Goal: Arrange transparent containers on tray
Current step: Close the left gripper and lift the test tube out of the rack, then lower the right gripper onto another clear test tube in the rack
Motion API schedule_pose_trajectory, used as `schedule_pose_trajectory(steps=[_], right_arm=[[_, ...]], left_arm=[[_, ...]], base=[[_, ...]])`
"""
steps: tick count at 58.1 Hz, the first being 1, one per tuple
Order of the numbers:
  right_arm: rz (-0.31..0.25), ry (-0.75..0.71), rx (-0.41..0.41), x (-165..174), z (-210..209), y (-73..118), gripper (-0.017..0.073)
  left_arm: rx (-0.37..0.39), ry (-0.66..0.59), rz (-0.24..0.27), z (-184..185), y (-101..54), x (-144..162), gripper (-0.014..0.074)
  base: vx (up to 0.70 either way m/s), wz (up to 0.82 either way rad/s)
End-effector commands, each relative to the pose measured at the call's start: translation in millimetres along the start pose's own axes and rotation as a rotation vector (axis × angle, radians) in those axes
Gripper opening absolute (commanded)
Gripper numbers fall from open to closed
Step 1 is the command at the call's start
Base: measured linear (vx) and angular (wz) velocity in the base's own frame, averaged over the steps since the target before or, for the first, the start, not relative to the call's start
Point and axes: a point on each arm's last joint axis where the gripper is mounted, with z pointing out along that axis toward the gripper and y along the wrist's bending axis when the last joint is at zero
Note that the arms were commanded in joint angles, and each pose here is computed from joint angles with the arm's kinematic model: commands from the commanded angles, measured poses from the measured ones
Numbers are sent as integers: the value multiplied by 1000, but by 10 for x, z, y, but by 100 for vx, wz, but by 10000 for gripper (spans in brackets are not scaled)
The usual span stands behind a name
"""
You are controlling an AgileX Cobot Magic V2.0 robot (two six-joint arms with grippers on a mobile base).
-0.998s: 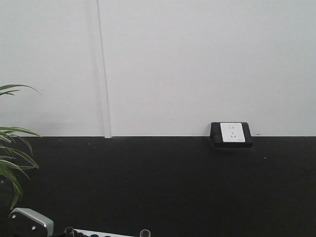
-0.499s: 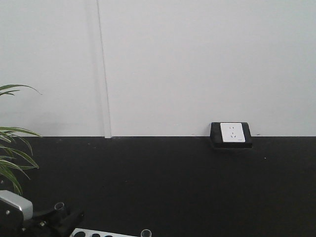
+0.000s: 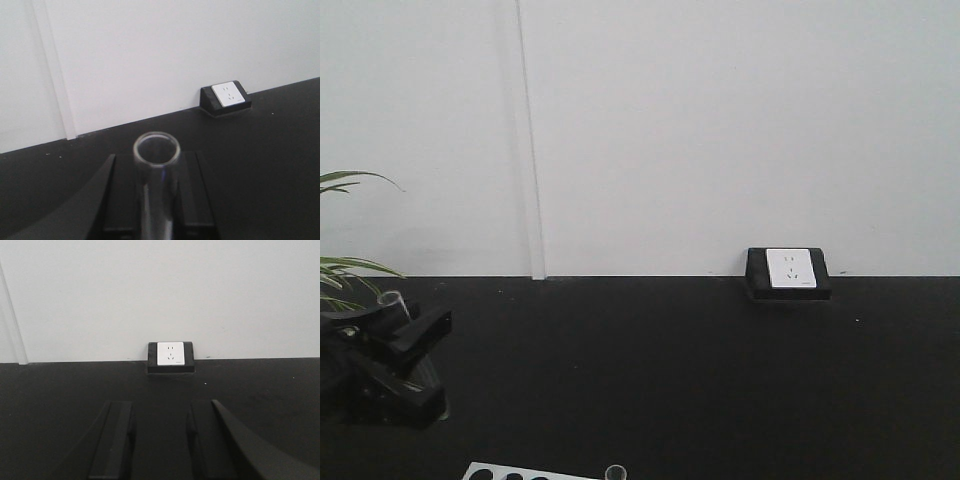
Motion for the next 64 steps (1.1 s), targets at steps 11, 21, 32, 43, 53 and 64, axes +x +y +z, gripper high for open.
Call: schedule_pose_trajectory(steps=[11,21,32,43,53,64], right_arm=[[77,-110,-43,54,45,40,351],[31,-78,-247,114,73,290,351],[-41,-15,-487,234,229,702,351],[-87,-12,-670,410,401,1188,372],[-83,6,-708,631,590,1445,414],[-54,64,-719,850,743,1576,480]], left_arm=[[-14,-97,-13,-478,-21,-350,111],[-26,-100,-12,-650,-17,-388,111],[-24,-116,-15,-689,-19,-409,111],[-21,-127,-15,-690,-22,-419,111],[-14,-154,-17,-693,-28,-443,111],[-14,-154,-17,-693,-28,-443,111]], base=[[0,0],[0,0],[0,0],[0,0],[0,0],[0,0]])
